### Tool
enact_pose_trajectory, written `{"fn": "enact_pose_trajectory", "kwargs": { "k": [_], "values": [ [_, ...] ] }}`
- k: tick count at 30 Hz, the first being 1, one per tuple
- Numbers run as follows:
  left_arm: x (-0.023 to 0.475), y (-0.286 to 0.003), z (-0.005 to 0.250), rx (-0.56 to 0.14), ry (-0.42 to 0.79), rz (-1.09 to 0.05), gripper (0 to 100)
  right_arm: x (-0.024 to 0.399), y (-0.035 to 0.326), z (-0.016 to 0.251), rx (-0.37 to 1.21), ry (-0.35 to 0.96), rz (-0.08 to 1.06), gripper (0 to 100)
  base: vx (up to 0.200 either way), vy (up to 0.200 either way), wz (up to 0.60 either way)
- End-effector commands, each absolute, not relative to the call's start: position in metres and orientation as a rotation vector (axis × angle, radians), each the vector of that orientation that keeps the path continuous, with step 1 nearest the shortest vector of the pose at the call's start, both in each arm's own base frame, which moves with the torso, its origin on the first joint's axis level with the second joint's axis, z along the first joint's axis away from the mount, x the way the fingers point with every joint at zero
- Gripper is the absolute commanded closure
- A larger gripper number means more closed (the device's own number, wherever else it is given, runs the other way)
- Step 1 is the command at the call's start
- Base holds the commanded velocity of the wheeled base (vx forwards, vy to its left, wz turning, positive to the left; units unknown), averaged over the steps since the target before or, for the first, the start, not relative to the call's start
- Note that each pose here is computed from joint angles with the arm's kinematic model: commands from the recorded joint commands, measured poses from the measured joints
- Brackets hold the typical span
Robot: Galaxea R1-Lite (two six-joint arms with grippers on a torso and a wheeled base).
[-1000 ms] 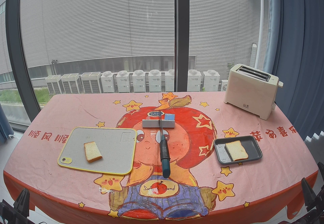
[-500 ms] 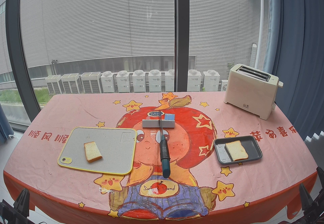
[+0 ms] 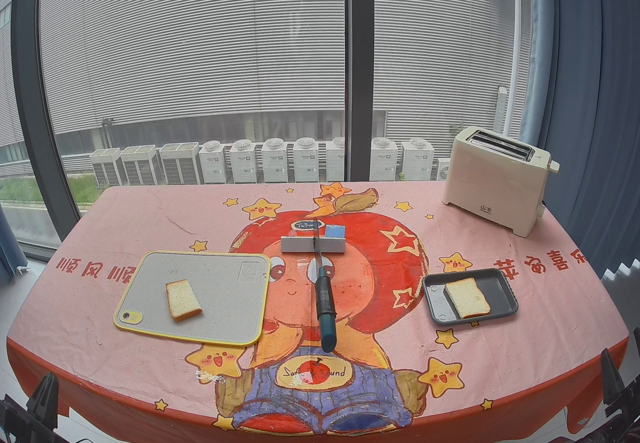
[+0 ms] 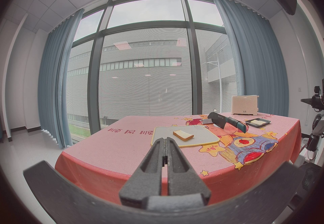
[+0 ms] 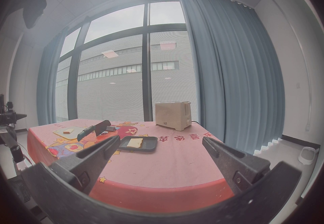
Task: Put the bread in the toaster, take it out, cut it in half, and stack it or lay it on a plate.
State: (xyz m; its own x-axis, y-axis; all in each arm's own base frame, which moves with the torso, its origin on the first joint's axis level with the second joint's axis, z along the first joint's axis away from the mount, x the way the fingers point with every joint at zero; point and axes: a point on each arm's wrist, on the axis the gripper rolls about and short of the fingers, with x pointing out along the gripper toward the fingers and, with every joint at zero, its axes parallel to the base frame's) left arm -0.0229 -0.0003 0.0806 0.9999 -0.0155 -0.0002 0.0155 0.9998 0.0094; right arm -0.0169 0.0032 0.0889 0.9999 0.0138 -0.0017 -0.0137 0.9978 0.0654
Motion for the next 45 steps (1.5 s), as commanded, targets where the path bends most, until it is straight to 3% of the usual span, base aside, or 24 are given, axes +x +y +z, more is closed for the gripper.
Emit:
{"fn": "enact_pose_trajectory", "kwargs": {
  "k": [1,9,12,16,28,32,42,45],
  "values": [
    [-0.0222,-0.0003,0.0755,0.009,0.009,-0.017,100,-0.0159,0.0025,0.0829,0.082,0.036,-0.017,0,0.0,0.0,0.0],
    [-0.0222,-0.0003,0.0755,0.009,0.009,-0.015,100,-0.0158,0.003,0.0834,0.044,0.037,0.008,0,0.0,0.0,0.0],
    [-0.0222,-0.0003,0.0755,0.009,0.009,-0.015,100,-0.0157,0.0052,0.0835,-0.007,0.027,0.111,0,0.0,0.0,0.0],
    [-0.0222,-0.0003,0.0755,0.009,0.009,-0.015,100,-0.0158,0.0057,0.0826,-0.006,0.036,0.14,0,0.0,0.0,0.0],
    [-0.0222,-0.0003,0.0755,0.009,0.009,-0.015,100,-0.0156,0.0027,0.0829,0.022,0.034,0.004,0,0.0,0.0,0.0],
    [-0.0222,-0.0003,0.0755,0.009,0.009,-0.015,100,-0.0158,0.0018,0.0775,-0.051,0.088,-0.037,0,0.0,0.0,0.0],
    [-0.0222,-0.0003,0.0755,0.009,0.009,-0.015,100,-0.0165,0.0018,0.0761,-0.038,0.102,-0.032,0,0.0,0.0,0.0],
    [-0.0222,-0.0003,0.0755,0.009,0.009,-0.015,100,-0.0215,0.0003,0.0751,-0.043,0.034,0.059,0,0.0,0.0,0.0]
  ]
}}
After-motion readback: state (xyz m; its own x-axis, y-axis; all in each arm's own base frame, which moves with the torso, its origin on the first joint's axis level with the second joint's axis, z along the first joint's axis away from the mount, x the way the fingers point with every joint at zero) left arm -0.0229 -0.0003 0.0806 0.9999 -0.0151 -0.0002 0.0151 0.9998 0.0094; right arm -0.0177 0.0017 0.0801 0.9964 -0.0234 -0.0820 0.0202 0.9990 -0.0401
